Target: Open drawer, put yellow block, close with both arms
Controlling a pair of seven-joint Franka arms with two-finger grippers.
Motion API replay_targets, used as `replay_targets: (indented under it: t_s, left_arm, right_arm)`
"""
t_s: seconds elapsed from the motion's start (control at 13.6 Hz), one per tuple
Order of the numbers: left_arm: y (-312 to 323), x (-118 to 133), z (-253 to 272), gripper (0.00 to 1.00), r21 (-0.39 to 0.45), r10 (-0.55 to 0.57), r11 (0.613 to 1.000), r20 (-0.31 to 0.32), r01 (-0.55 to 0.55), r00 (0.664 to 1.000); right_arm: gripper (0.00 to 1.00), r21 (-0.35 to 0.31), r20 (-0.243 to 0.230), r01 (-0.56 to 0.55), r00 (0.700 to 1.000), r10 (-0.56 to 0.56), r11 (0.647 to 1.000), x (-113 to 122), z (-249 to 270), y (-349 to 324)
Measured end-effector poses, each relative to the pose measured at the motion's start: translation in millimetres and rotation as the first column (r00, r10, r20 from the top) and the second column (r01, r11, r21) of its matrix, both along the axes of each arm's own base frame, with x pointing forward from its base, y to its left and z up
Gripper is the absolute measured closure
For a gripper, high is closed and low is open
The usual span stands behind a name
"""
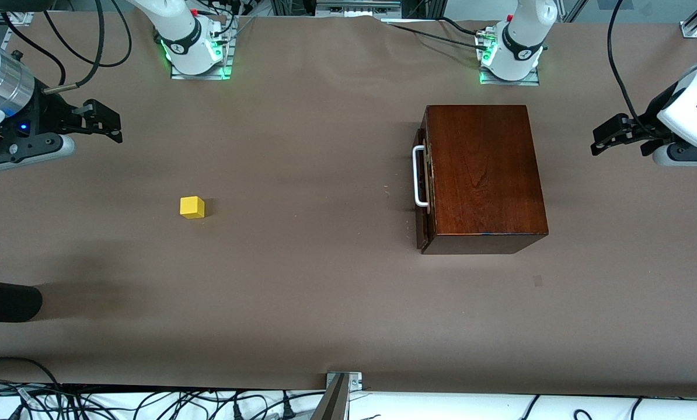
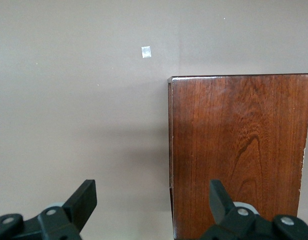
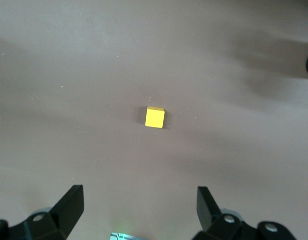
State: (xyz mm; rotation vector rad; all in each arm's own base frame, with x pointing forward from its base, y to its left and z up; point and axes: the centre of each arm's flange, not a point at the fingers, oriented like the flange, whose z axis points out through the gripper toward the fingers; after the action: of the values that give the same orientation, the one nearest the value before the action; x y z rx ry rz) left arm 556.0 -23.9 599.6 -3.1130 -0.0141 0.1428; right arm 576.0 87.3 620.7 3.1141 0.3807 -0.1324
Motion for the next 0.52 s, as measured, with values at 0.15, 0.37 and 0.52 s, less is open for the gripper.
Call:
replay_targets:
  t_s: [0.15, 0.37, 0.52]
  left_arm:
    - [-1.6, -0.1, 0.0, 0.00, 0.000, -0.003, 1.000, 0.000, 0.003, 1.000]
    - [-3.7, -1.1, -0.6, 0.00, 0.000, -0.007, 1.000, -0.008, 0.007, 1.000]
    - [-4.9, -1.0, -1.3, 0.00, 0.000, -0.009, 1.000, -0.011, 0.009, 1.000]
  right_arm:
    - [0.00, 0.000, 0.002, 0.001, 1.000, -0.001, 1.000, -0.3, 1.0, -0.4]
    - [0.00, 0.001, 0.007, 0.004, 1.000, -0.004, 1.000, -1.4, 4.3, -2.6]
    - [0.00, 0.001, 0.009, 0.007, 1.000, -0.007, 1.000, -1.8, 5.5, -4.4]
